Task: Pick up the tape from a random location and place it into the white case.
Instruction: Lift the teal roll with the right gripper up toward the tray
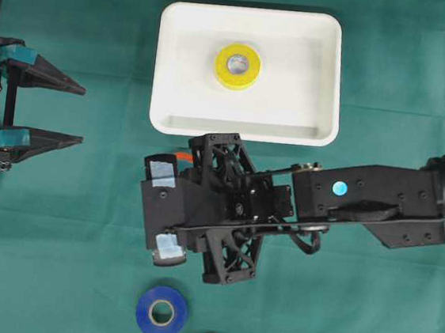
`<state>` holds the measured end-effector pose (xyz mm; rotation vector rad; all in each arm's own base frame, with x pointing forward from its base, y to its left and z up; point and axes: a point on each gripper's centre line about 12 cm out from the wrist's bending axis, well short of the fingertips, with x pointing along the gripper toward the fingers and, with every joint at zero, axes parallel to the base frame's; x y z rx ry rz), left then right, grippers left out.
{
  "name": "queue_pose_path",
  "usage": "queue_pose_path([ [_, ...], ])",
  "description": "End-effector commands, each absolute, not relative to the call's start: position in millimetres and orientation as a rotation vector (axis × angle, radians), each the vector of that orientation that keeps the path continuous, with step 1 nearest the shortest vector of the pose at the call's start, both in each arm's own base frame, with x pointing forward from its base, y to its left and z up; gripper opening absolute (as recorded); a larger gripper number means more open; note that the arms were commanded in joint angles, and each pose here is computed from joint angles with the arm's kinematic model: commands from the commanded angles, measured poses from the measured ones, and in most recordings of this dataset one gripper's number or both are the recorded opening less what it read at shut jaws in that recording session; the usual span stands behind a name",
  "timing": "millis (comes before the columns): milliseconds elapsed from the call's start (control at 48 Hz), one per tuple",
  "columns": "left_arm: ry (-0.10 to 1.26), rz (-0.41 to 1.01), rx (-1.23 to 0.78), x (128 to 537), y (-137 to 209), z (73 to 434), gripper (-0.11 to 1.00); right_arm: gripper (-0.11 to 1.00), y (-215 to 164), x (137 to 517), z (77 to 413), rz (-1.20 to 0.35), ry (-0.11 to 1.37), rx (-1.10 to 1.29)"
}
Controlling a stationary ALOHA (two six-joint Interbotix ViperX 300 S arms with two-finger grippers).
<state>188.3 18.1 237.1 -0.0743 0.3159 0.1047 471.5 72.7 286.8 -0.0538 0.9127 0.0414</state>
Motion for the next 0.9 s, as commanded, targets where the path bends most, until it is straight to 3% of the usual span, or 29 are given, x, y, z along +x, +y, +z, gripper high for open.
queue_pose_path([
  [0,0.297,0.105,-0.077,191,18,244,0.91,0.30,71,460,319,0.044,0.841,-0.041],
  [874,0.305,0.106,-0.085,190,18,243,0.91,0.30,57,338,303,0.013,0.884,0.054],
])
